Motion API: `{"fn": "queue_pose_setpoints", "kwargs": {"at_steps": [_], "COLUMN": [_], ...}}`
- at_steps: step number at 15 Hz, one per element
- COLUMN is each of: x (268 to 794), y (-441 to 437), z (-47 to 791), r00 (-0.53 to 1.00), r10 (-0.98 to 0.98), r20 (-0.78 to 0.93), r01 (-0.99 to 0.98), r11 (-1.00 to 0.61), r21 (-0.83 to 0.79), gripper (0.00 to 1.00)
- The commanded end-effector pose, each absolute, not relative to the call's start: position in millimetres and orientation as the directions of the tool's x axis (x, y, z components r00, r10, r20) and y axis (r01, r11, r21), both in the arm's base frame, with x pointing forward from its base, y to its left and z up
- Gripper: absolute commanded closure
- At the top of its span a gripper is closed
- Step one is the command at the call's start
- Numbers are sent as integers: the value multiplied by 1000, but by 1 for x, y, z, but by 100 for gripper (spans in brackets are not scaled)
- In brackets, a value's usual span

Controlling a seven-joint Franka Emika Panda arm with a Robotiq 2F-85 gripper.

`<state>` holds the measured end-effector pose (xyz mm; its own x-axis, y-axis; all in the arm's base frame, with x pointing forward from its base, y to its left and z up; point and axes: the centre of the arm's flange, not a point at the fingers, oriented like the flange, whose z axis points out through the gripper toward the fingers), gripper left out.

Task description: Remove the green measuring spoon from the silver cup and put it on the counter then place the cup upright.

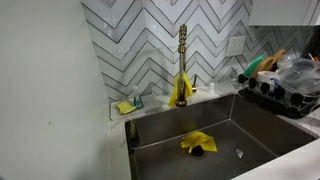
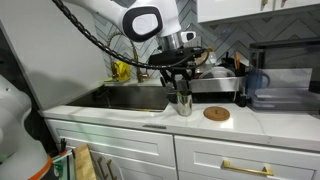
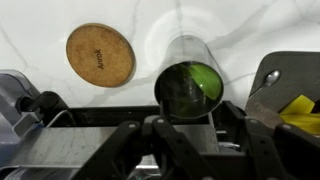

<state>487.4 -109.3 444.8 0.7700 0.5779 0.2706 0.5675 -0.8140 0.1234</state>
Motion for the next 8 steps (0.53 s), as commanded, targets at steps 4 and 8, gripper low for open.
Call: {"fn": "queue_pose_setpoints", "kwargs": {"at_steps": [4, 8], "x": [485, 486], "y": [-110, -110], "z": [438, 436], "r00": [754, 753], "r10": [605, 612], "r20": [255, 244], "r01": [610, 620], "r11": [-789, -783], "r21": [68, 50], "gripper": [47, 57]}}
